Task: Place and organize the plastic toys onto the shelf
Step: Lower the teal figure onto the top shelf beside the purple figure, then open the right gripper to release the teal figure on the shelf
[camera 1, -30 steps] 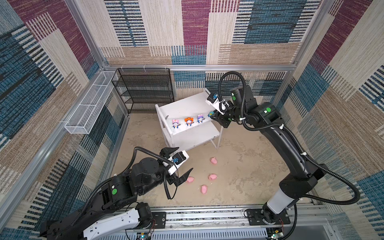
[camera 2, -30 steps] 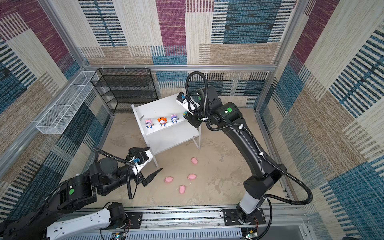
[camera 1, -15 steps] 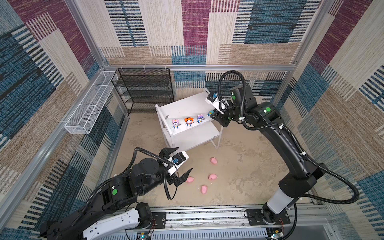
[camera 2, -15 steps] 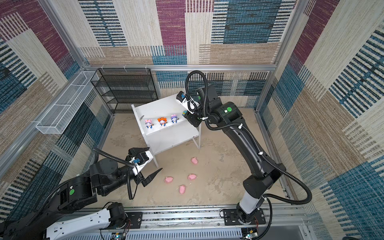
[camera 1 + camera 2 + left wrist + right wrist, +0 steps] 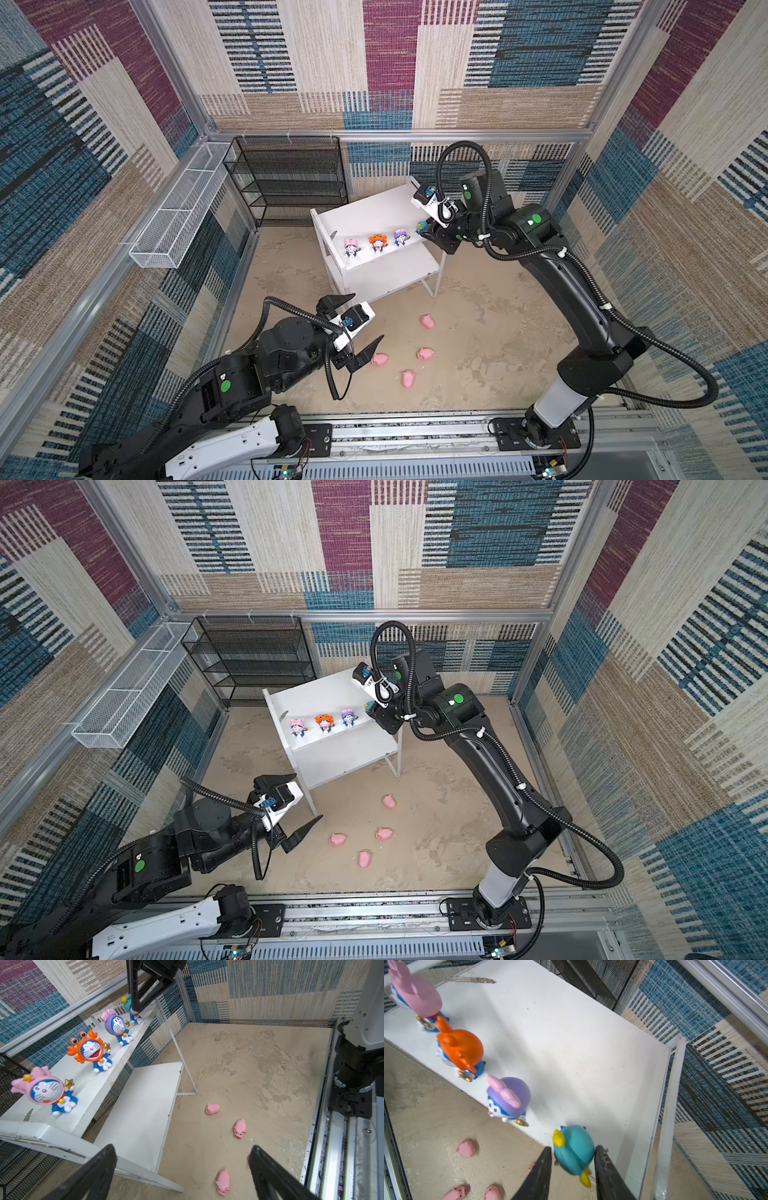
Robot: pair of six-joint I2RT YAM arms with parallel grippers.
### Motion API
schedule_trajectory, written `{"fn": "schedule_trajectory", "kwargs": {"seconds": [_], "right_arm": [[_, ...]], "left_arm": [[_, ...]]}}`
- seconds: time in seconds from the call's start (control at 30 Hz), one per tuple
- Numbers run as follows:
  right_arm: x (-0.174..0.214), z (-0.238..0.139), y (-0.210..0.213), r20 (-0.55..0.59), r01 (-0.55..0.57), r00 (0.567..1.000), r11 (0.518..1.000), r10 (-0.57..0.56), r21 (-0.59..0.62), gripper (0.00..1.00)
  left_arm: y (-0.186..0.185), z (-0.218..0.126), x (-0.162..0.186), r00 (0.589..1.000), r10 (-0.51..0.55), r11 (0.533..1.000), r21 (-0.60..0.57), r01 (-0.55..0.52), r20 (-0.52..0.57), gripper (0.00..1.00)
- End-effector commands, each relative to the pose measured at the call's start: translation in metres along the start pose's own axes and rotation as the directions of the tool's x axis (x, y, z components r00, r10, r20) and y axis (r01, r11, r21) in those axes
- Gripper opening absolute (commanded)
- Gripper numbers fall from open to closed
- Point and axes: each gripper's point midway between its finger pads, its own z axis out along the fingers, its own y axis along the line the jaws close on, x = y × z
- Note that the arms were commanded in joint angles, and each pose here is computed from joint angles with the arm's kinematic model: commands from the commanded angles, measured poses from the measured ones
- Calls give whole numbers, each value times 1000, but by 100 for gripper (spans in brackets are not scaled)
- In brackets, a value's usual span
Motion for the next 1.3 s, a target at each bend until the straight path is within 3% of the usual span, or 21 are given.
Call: {"fn": "schedule_trajectory", "kwargs": {"seconds": [0.0,0.57,0.67,0.8,0.97,1.27], "right_arm": [[-8,-1,-4,33,0,999,1000,0,17,38],[-11,-6,-17,44,-26,999,997,23,70,39],[-23,-14,-36,97,-128,988,986,118,106,39],[-44,-19,-37,166,-250,956,968,242,25,46],[-46,-9,-34,137,-376,916,926,376,-31,54],[-34,3,-32,64,-498,866,867,496,13,52]], "left_arm": [[4,0,-6,1000,-1,1000,-19,2,25,99],[3,1,-3,1000,2,1000,-15,-2,19,99],[3,1,-4,1000,2,1000,-17,-1,20,99],[4,2,-5,1000,2,1000,-19,-1,21,99],[3,1,-4,1000,2,1000,-18,-1,18,99],[2,-1,-3,1000,1,1000,-10,-1,29,99]]}}
